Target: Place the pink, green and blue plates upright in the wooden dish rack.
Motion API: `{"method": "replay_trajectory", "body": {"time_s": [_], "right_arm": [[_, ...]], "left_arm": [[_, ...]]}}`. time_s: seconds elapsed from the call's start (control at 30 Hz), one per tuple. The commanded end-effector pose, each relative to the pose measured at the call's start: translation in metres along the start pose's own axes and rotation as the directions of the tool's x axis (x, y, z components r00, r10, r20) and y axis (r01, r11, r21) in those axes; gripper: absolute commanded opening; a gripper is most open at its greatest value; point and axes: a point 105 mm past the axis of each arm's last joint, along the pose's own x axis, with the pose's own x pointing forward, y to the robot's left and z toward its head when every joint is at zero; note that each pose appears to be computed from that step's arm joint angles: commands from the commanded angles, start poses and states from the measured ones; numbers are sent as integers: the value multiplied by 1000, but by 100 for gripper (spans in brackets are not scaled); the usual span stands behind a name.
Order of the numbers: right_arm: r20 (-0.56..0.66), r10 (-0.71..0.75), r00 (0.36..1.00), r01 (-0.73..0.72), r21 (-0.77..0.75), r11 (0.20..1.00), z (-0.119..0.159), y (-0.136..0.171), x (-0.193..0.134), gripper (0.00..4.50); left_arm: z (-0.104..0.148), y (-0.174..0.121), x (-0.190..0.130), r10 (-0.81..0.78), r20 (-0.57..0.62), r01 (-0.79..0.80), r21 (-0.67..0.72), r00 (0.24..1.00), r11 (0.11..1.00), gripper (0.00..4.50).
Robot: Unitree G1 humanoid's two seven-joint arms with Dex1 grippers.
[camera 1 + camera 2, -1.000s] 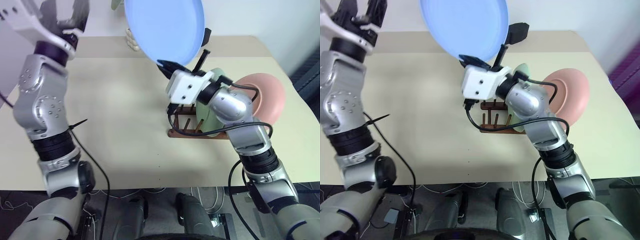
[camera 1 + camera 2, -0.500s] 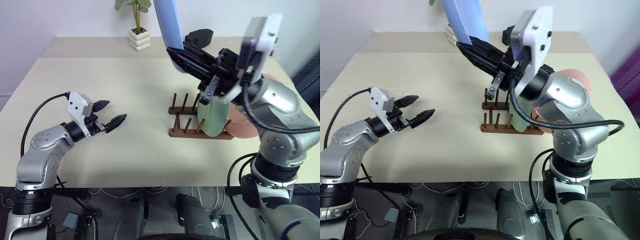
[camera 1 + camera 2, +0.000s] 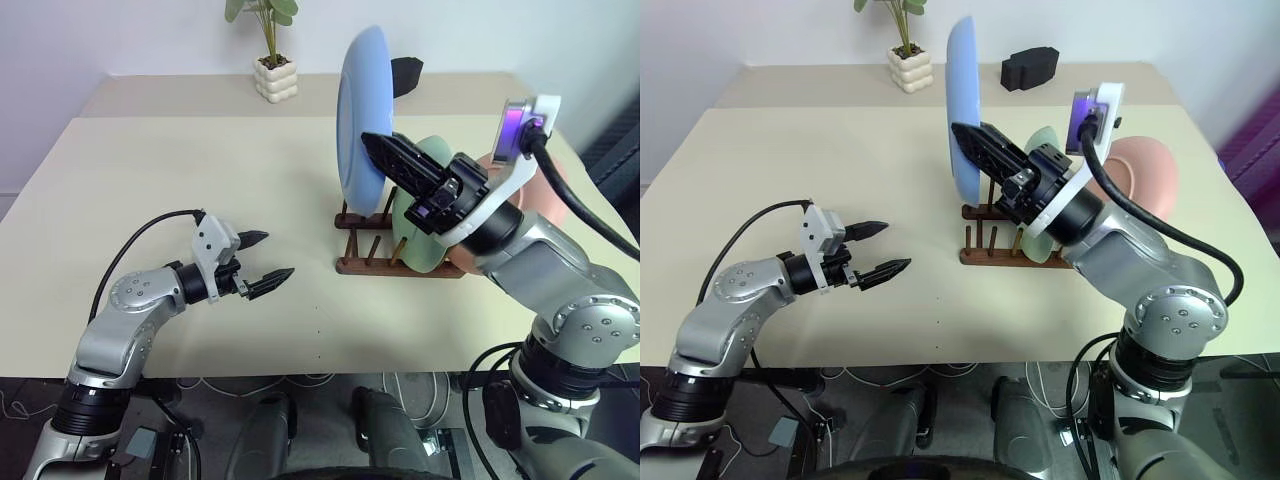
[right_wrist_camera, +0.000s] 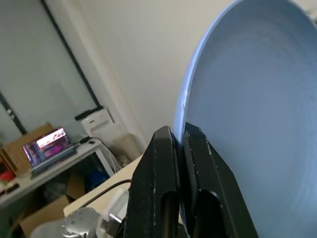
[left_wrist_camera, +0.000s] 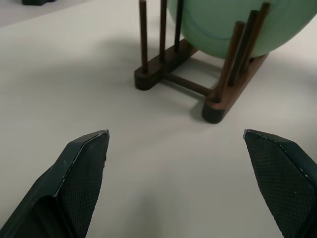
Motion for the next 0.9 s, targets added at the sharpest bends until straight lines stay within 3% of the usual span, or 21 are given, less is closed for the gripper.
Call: {"method": "replay_trajectory", "body": {"time_s": [0.03, 0.87, 0.9], "right_arm": [[25, 5, 1000, -5, 11, 1000, 6, 5, -3, 0], [3, -122, 993, 119, 174, 977, -15, -19, -13, 0], [1, -122, 993, 120, 173, 978, -15, -19, -13, 32]], "left_arm": [[16, -4, 3, -18, 44, 16, 59, 999, 998, 446], [15, -3, 6, 1, 62, -5, 61, 998, 998, 446], [15, -3, 6, 3, 63, -7, 61, 998, 998, 449]]}}
